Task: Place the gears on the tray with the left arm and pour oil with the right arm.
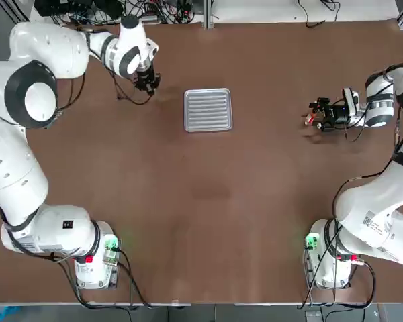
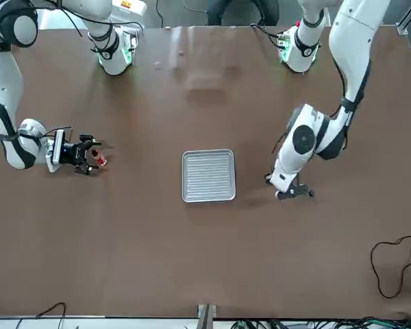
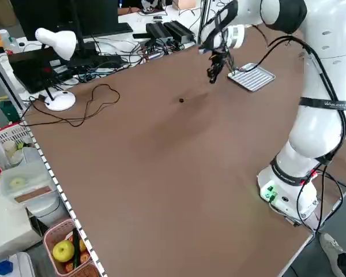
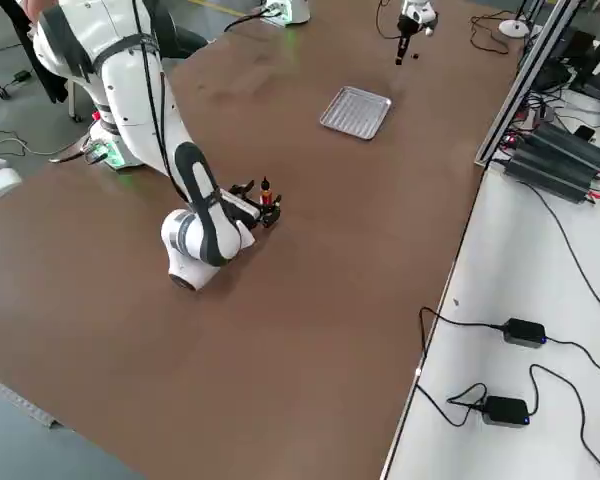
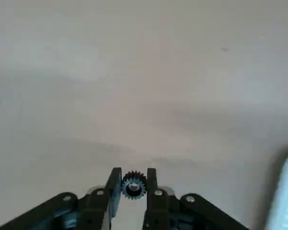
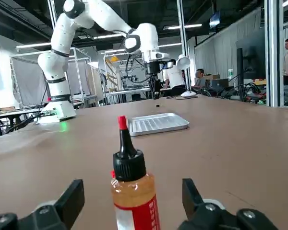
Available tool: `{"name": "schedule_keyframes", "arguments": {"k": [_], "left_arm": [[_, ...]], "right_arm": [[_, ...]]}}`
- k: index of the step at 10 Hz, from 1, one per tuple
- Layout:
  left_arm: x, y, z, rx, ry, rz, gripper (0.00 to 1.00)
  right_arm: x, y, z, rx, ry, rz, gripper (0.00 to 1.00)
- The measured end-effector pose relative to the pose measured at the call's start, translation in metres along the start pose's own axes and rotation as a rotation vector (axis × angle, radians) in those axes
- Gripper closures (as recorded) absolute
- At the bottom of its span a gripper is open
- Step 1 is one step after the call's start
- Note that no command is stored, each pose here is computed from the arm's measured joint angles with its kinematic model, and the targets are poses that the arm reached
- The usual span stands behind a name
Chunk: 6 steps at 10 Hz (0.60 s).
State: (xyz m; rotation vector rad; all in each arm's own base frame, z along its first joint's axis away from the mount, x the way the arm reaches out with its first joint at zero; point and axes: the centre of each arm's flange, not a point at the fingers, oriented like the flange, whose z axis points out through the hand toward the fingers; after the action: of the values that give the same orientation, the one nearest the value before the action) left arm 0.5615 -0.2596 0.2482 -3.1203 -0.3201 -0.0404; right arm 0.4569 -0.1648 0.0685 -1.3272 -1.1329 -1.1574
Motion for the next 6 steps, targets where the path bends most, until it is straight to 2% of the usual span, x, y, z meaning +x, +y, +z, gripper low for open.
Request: {"name": "schedule_keyframes", "arguments": {"k": [1, 3, 6], "left_arm": [[-0.014, 0.03, -0.004, -0.011, 0.005, -0.026, 0.74], [-0.042, 0.089, -0.001, -0.037, -0.001, -0.08, 0.74], [-0.067, 0.156, 0.008, -0.084, -0.017, -0.141, 0.75]], "right_arm": [[0.0, 0.0, 0.0, -0.003, 0.001, -0.001, 0.23], [0.001, 0.002, -0.001, -0.009, 0.0, -0.005, 0.34], [-0.002, 0.002, -0.002, -0.013, -0.004, -0.002, 0.38]]}}
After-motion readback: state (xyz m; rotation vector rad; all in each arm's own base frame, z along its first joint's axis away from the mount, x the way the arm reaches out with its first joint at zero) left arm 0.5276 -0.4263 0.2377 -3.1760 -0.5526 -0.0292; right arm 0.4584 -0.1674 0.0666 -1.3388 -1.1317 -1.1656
